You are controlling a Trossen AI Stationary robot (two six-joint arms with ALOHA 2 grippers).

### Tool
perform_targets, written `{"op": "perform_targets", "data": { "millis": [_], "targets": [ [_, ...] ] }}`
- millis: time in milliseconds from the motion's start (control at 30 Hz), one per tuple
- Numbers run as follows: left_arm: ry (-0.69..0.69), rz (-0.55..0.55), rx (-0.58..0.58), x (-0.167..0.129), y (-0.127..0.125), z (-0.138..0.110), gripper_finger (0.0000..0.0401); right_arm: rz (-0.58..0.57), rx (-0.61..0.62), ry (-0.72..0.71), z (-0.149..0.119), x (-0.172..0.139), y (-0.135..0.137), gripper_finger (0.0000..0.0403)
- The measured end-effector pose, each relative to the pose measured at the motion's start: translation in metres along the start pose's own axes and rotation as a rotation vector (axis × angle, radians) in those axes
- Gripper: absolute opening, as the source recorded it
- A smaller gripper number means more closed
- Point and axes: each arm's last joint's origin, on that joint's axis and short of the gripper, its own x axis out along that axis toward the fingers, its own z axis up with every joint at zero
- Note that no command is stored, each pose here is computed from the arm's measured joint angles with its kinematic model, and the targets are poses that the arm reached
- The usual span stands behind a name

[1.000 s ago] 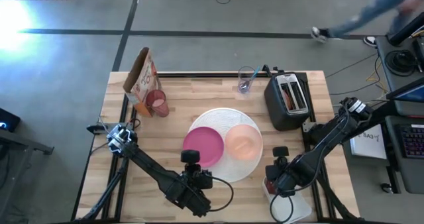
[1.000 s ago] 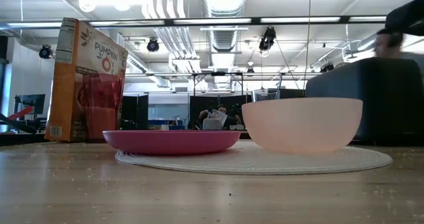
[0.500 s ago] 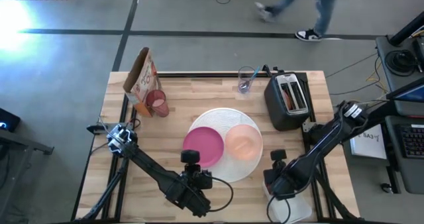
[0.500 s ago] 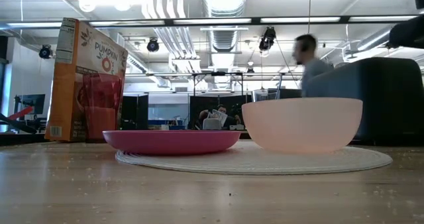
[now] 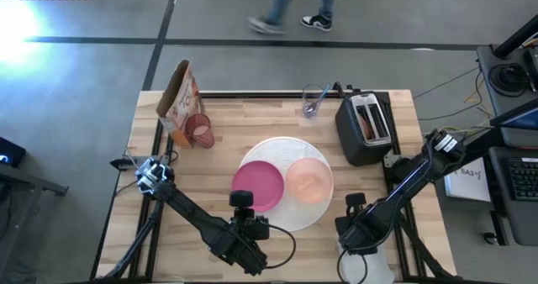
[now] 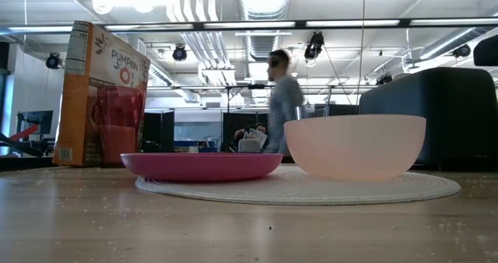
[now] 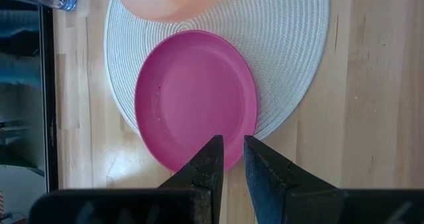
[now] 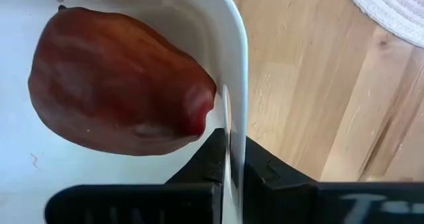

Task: Arrange a breakfast setting
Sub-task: Move the white bin to the bottom right of the table

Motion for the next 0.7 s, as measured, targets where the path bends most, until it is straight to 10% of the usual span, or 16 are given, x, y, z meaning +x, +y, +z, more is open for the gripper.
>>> {"op": "perform_targets", "data": {
  "millis": [700],
  "targets": [
    [-0.005,-0.002,-0.004,0.0,0.0,0.001,0.0043,-0.011,0.052,0.265,-0.03,-0.001,0.006,0.0008]
  ]
}}
